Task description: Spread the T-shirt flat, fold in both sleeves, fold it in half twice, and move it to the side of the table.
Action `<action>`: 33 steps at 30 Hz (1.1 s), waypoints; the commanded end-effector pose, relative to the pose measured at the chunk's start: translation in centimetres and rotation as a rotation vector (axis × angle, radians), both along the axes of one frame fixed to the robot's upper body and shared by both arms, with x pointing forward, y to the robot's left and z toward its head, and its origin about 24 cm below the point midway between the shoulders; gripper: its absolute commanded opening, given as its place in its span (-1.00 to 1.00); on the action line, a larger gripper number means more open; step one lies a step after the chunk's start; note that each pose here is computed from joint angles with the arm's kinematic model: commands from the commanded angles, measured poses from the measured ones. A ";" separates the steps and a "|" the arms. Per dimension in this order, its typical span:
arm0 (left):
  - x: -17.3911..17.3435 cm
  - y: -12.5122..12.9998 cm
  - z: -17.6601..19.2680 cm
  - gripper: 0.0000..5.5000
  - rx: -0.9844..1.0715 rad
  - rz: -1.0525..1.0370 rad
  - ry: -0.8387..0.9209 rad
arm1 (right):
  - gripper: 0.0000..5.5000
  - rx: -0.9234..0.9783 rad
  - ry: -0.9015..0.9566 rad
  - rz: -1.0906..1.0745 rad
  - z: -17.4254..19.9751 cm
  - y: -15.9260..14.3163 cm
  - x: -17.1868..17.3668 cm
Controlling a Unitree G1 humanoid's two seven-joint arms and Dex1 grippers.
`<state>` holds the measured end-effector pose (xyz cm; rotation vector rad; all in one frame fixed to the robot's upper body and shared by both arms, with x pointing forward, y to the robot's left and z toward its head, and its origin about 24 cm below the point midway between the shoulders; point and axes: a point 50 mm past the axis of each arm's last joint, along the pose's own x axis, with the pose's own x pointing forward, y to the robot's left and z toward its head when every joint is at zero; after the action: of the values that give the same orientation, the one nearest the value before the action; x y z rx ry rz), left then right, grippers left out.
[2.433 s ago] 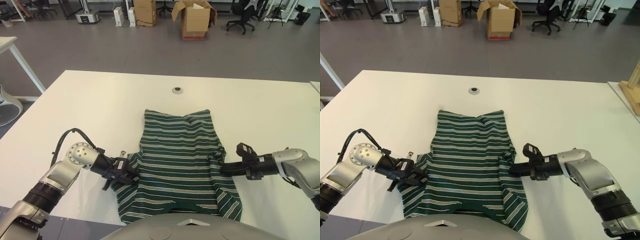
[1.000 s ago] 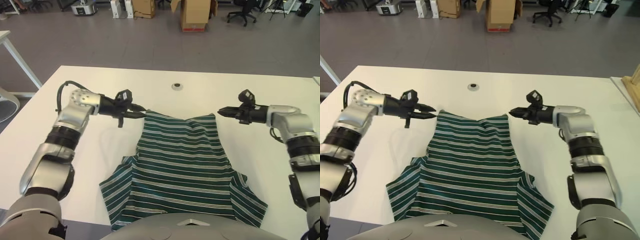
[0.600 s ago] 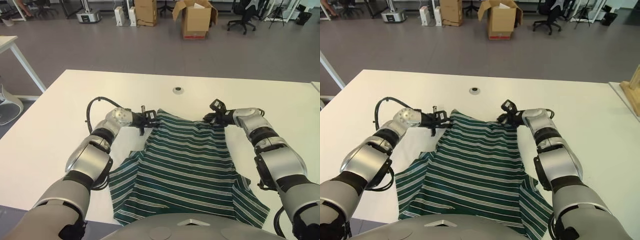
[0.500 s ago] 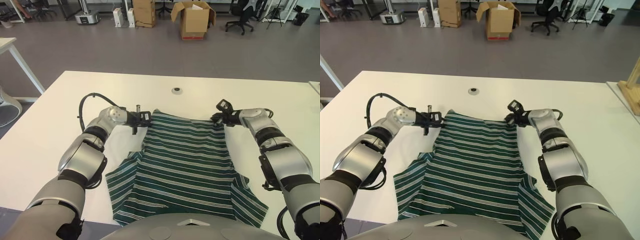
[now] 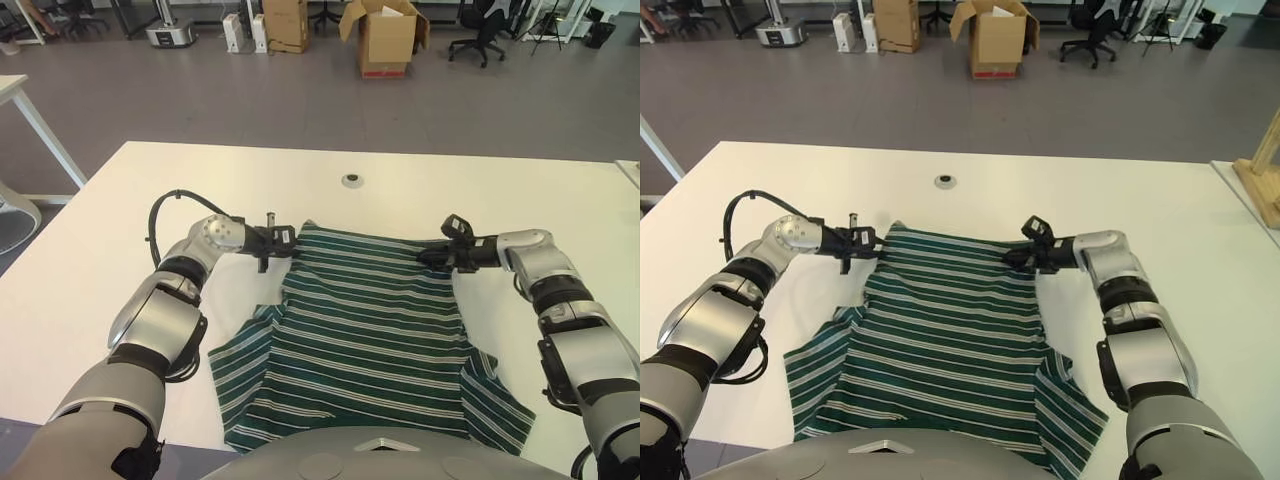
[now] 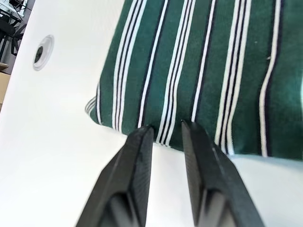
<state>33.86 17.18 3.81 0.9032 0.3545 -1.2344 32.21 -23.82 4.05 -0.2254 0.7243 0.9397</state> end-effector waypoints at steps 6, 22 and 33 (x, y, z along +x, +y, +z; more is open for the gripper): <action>1.8 1.8 -0.8 -0.61 0.251 0.286 -0.129 | -0.75 -0.134 -0.253 -0.331 0.5 3.9 4.7; 0.6 10.6 6.9 -0.61 -0.646 0.750 -0.209 | -0.75 0.421 -0.359 -0.456 5.4 -1.4 -3.9; -18.2 10.5 2.2 -0.61 -1.071 1.133 0.102 | -0.75 0.654 -0.122 -0.738 2.7 -2.0 -17.4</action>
<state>18.70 27.24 2.65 -0.2604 0.1859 -0.2691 17.14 -26.80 5.55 0.4931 0.3243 0.4429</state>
